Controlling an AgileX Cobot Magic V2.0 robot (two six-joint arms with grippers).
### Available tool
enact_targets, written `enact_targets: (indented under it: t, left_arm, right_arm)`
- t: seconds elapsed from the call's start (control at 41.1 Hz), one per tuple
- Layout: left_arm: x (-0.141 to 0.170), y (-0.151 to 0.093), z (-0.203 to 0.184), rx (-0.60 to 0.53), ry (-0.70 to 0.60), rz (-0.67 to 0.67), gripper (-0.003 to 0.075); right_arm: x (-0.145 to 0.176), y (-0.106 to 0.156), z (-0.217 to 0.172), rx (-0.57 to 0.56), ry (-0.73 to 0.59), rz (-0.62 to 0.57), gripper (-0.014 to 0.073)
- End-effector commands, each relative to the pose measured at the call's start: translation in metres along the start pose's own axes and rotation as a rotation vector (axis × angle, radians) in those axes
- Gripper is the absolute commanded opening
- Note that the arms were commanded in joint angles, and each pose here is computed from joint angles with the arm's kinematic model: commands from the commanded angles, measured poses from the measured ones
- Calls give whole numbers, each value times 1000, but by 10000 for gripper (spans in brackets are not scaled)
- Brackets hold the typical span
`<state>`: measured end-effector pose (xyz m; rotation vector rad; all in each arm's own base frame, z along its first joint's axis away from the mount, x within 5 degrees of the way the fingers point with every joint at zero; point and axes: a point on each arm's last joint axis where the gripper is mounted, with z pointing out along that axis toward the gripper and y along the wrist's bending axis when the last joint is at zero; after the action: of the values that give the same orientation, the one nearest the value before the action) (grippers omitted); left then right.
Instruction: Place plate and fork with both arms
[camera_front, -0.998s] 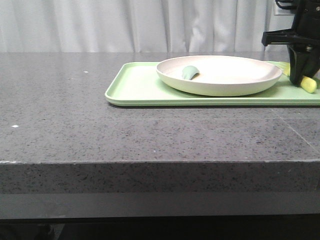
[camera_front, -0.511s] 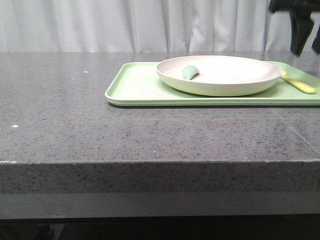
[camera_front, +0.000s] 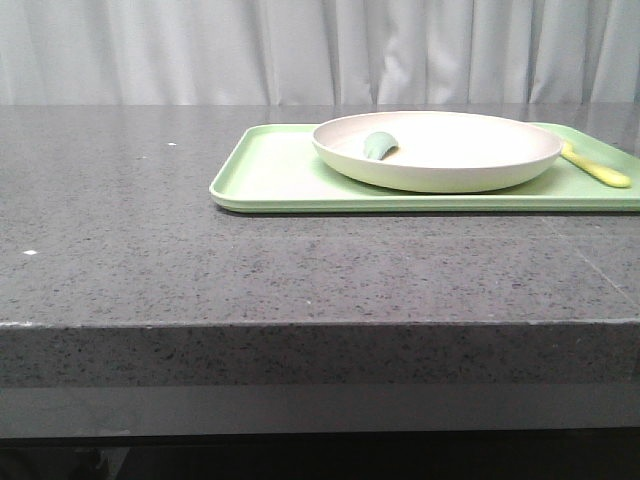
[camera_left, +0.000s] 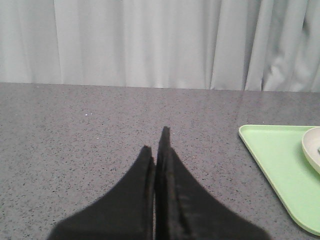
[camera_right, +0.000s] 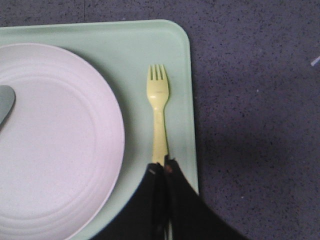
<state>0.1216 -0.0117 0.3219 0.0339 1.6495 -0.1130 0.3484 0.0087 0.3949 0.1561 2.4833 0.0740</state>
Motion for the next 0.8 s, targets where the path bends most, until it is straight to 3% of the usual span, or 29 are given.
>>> enact_targets:
  t: [0.0,0.414,0.779]
  left_arm:
    - [-17,-1,-2,12,-112,-8,-18]
    - [-17,-1,-2,12,-112,-8,-18]
    - [-17,-1,-2,12,-112,-8,-18]
  right_arm:
    - [7,-1,-44,-9,-160,-33,-111]
    - [124,-14,-79,-64,-440,-87,-111]
    - [235,-33,-100,-105,-779,-90,-111]
